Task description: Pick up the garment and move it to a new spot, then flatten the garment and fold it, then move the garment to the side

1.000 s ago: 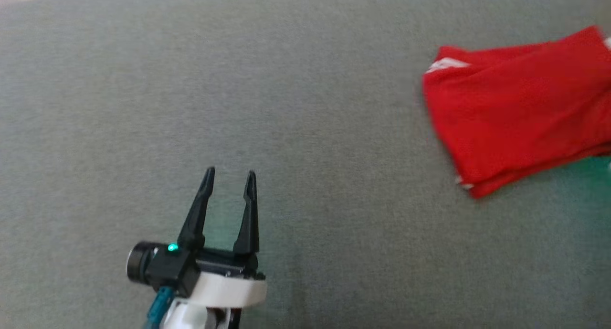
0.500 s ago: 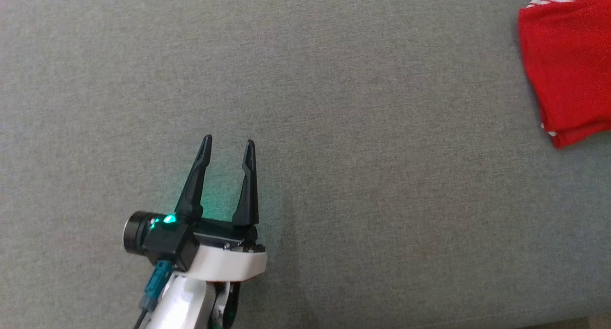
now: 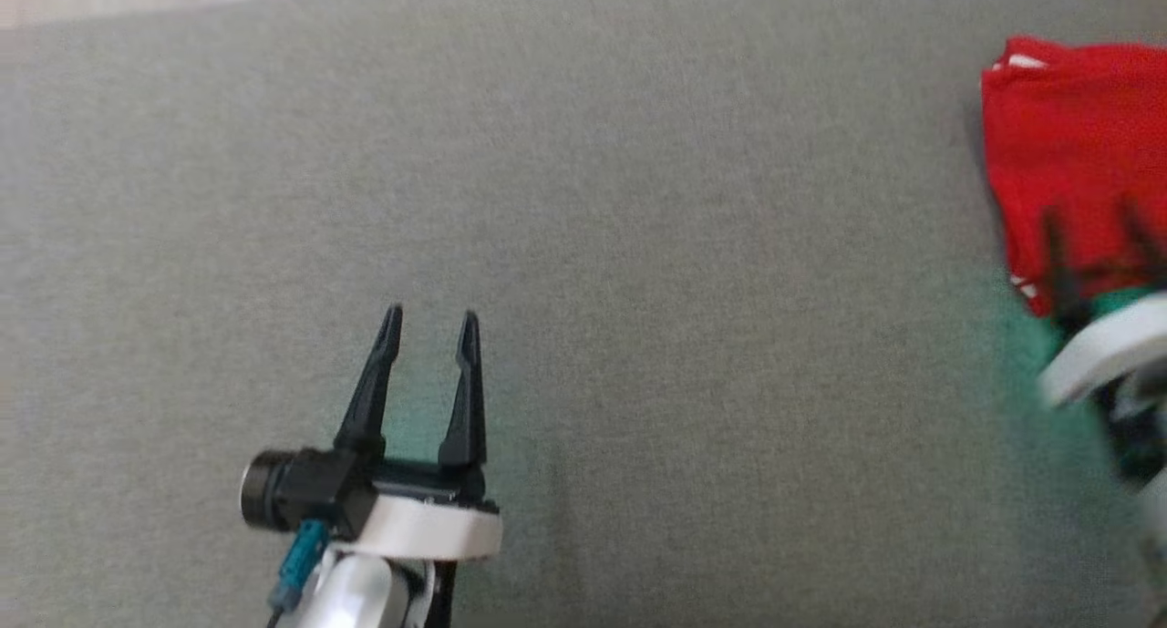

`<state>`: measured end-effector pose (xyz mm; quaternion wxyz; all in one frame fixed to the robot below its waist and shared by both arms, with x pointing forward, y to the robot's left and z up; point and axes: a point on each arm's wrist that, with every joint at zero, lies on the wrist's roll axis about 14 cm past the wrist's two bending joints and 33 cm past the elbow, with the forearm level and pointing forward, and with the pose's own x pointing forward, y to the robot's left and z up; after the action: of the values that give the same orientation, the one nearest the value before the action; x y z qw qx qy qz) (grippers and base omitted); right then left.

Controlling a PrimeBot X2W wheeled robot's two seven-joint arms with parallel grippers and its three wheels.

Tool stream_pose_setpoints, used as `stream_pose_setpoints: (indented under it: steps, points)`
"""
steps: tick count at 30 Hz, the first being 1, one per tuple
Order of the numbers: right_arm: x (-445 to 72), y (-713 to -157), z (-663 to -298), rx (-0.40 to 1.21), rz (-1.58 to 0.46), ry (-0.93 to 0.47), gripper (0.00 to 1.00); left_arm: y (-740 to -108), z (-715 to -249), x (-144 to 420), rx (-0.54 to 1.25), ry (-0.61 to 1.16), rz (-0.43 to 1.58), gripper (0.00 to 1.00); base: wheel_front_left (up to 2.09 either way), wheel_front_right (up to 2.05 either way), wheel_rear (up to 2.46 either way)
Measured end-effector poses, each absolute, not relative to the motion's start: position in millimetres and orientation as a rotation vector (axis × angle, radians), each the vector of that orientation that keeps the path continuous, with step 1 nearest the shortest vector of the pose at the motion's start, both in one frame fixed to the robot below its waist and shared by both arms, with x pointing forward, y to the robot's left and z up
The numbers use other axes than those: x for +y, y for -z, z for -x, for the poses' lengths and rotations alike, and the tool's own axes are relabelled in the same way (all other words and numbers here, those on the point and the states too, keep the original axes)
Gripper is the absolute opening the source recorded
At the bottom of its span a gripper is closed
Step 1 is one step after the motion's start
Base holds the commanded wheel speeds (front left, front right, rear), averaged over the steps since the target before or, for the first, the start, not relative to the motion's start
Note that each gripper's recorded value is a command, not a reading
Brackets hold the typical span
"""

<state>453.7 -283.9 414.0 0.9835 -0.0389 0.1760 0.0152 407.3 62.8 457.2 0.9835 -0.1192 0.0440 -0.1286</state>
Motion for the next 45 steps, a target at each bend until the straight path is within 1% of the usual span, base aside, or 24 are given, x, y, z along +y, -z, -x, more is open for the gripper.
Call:
stream_pose_setpoints:
  steps: [2,5,8,12,14,18,21,31,32,38,45]
  points:
    - [-248.2,-406.7,-437.7,0.344,0.008,-0.098,1.00,-458.9,-398.1,69.3,0.090,0.236,0.235,1.00,0.00,0.00,0.00]
    - [-191.8,-410.4,-420.1,0.299,-0.080,-0.214,1.00,-462.1,-384.4,80.7,0.088,0.198,0.233,1.00,0.00,0.00,0.00]
    - [-158.4,-428.2,-411.2,0.227,-0.121,-0.284,1.00,-467.2,-370.8,90.6,0.076,0.167,0.225,1.00,0.00,0.00,0.00]
    - [-144.1,-479.4,-406.2,0.047,-0.118,-0.291,1.00,-471.7,-351.5,111.4,0.060,0.099,0.215,1.00,0.00,0.00,0.00]
    - [-133.3,-494.4,-393.2,-0.010,-0.118,-0.300,1.00,-472.2,-340.5,119.9,0.056,0.071,0.214,1.00,0.00,0.00,0.00]
    - [-124.4,-486.2,-357.1,0.003,-0.132,-0.282,1.00,-479.0,-321.9,133.2,0.027,0.029,0.214,1.00,0.00,0.00,0.00]
    - [-123.3,-480.4,-341.5,0.019,-0.126,-0.274,1.00,-485.8,-314.5,142.5,0.000,0.001,0.217,1.00,0.00,0.00,0.00]
    - [-119.9,-491.7,-336.4,-0.021,-0.121,-0.269,1.00,-491.5,-305.4,150.8,-0.026,-0.022,0.209,1.00,0.00,0.00,0.00]
    - [-119.9,-491.7,-336.4,-0.021,-0.121,-0.269,0.00,-491.5,-305.4,150.8,-0.026,-0.022,0.209,0.00,0.00,0.00,0.00]
    - [-122.7,-457.1,-321.2,0.093,-0.135,-0.255,0.00,-460.0,-293.5,151.1,0.079,-0.035,0.218,0.00,0.00,0.00,0.00]
    - [-128.1,-455.1,-322.7,0.111,-0.214,-0.222,0.00,-454.7,-294.0,152.8,0.110,-0.046,0.295,0.00,0.00,0.00,0.00]
